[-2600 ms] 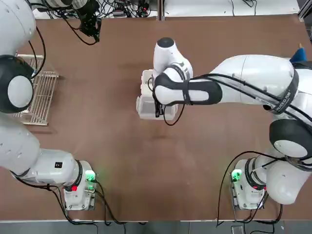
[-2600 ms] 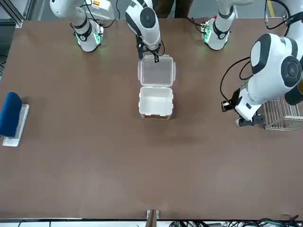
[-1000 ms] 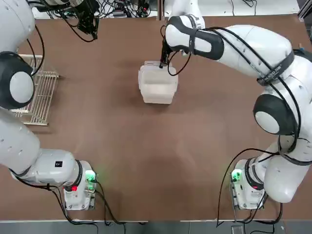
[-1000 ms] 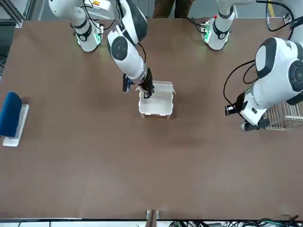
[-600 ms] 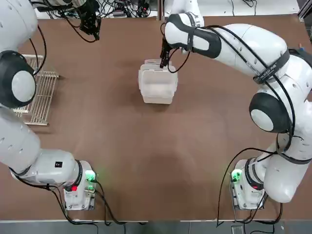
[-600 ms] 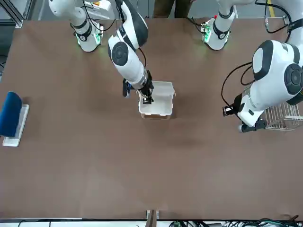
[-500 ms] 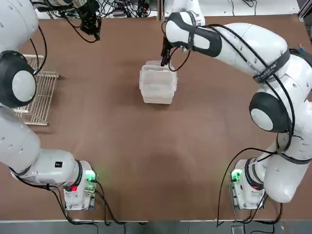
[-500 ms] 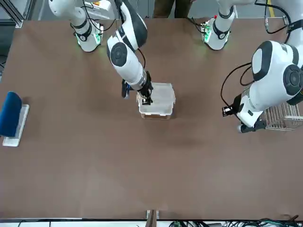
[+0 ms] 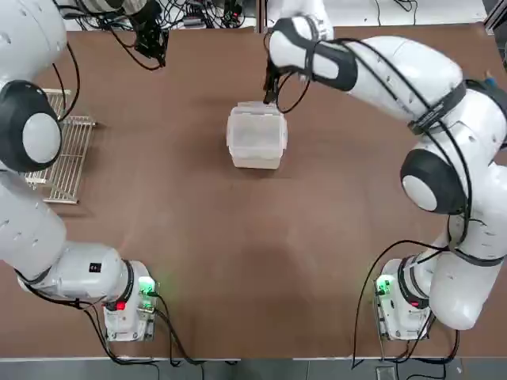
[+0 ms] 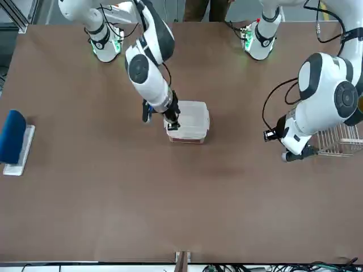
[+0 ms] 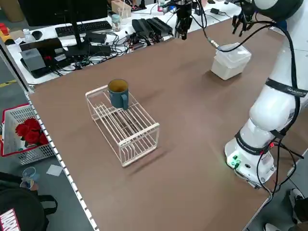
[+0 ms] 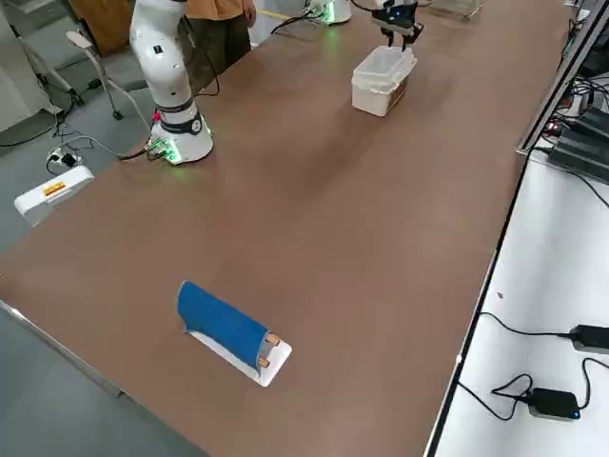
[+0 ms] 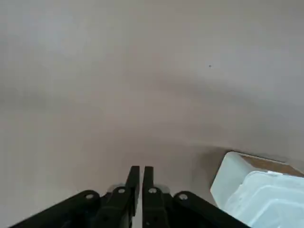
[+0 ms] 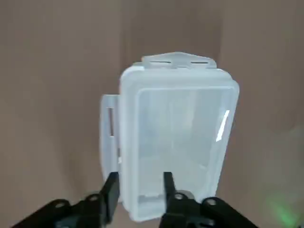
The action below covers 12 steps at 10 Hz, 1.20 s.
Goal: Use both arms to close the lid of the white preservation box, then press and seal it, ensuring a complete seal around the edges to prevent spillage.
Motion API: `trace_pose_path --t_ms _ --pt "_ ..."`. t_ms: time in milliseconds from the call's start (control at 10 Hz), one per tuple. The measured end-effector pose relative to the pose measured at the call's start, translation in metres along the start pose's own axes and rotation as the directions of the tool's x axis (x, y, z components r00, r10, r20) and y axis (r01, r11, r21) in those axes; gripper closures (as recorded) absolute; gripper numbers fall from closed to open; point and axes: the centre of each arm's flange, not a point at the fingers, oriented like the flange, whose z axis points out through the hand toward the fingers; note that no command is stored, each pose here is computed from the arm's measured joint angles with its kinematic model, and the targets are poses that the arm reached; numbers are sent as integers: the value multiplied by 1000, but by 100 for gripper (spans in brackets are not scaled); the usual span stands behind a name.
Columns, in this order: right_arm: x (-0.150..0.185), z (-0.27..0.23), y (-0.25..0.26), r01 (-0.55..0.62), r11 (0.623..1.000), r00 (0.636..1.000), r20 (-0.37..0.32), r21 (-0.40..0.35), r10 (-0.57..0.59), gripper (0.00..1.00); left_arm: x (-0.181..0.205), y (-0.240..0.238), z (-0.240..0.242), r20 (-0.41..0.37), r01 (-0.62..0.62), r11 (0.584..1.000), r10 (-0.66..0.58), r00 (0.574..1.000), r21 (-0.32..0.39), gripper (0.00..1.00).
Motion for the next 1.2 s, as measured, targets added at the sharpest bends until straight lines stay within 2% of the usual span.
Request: trace_pose_path --t_ms 200,500,800,1000,1200 --pt "-15 49 16 32 999 999 -41 -13 -33 95 -14 34 15 3 27 1000 -27 1000 1 95" --pt "-21 69 12 40 998 999 -27 53 -39 98 -47 91 49 -4 61 998 -61 998 -15 99" --pt "-26 72 11 39 995 999 0 87 -39 98 -82 137 104 -34 117 990 -120 992 -75 99" --pt "-31 75 14 46 995 999 9 93 -47 98 -88 131 150 -47 136 987 -141 989 -84 99" --pt "-36 78 18 42 995 998 31 96 -45 98 -91 121 173 -23 174 981 -176 984 -92 99"
